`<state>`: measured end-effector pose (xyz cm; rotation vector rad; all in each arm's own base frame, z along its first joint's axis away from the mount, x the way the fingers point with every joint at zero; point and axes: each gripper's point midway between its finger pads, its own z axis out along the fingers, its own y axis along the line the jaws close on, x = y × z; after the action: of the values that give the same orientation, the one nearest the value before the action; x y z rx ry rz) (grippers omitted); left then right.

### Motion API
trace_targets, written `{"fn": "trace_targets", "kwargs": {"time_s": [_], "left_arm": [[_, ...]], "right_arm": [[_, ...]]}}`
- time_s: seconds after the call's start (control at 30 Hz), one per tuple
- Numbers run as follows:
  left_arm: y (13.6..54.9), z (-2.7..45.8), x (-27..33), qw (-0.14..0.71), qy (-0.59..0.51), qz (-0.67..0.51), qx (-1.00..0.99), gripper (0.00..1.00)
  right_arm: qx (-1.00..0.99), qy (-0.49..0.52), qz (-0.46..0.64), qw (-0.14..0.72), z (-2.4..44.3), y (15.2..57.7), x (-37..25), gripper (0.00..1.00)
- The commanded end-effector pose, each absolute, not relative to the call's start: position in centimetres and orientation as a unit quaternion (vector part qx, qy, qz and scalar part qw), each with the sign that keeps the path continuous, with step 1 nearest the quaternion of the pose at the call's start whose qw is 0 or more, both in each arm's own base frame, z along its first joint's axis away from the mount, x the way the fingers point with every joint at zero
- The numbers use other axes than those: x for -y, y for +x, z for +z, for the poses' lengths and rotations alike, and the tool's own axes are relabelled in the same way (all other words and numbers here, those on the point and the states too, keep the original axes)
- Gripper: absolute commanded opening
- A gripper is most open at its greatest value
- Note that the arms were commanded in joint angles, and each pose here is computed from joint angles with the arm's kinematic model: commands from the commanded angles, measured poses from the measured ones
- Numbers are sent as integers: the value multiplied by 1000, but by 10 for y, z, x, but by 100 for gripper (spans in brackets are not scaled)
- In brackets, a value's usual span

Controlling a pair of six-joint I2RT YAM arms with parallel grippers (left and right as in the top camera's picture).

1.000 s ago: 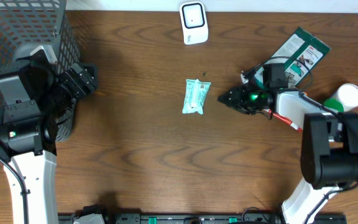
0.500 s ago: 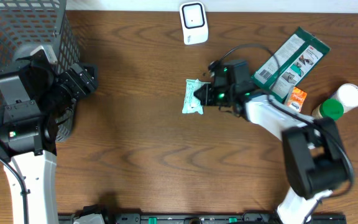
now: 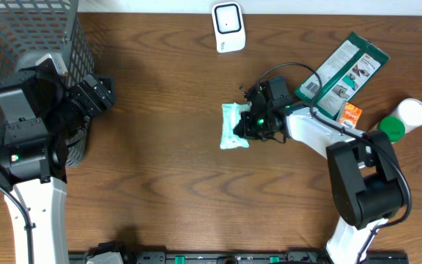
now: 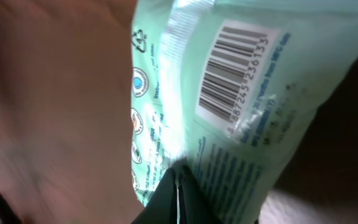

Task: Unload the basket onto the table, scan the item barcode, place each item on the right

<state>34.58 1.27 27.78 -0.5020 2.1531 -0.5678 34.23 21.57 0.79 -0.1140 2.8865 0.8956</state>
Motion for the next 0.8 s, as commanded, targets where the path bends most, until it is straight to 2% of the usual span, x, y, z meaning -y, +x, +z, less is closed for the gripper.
{"fn": "trace_targets", "kwargs": {"time_s": [0.0, 0.23, 0.33, 0.37, 0.43, 0.5, 0.77], "left_arm": [[346, 281, -12, 420, -192, -228, -857, 83], [346, 281, -12, 420, -192, -228, -857, 83], [346, 281, -12, 420, -192, -228, -857, 83], [346, 281, -12, 420, -192, -228, -857, 83], [346, 281, -12, 421, -192, -228, -857, 83], [346, 281, -12, 421, -192, -228, -857, 83], [346, 281, -12, 420, -192, -228, -857, 83]], "right_arm": [[-968, -87, 232, 36, -12, 322, -182, 4], [-960, -152, 227, 65, 56, 334, -169, 27], [-961, -152, 215, 82, 84, 340, -163, 31], [-963, -149, 209, 85, 90, 341, -160, 29], [-968, -134, 194, 85, 94, 340, -154, 20], [-971, -126, 191, 73, 92, 335, -152, 1], [-977, -109, 185, 23, 45, 301, -146, 1]]}}
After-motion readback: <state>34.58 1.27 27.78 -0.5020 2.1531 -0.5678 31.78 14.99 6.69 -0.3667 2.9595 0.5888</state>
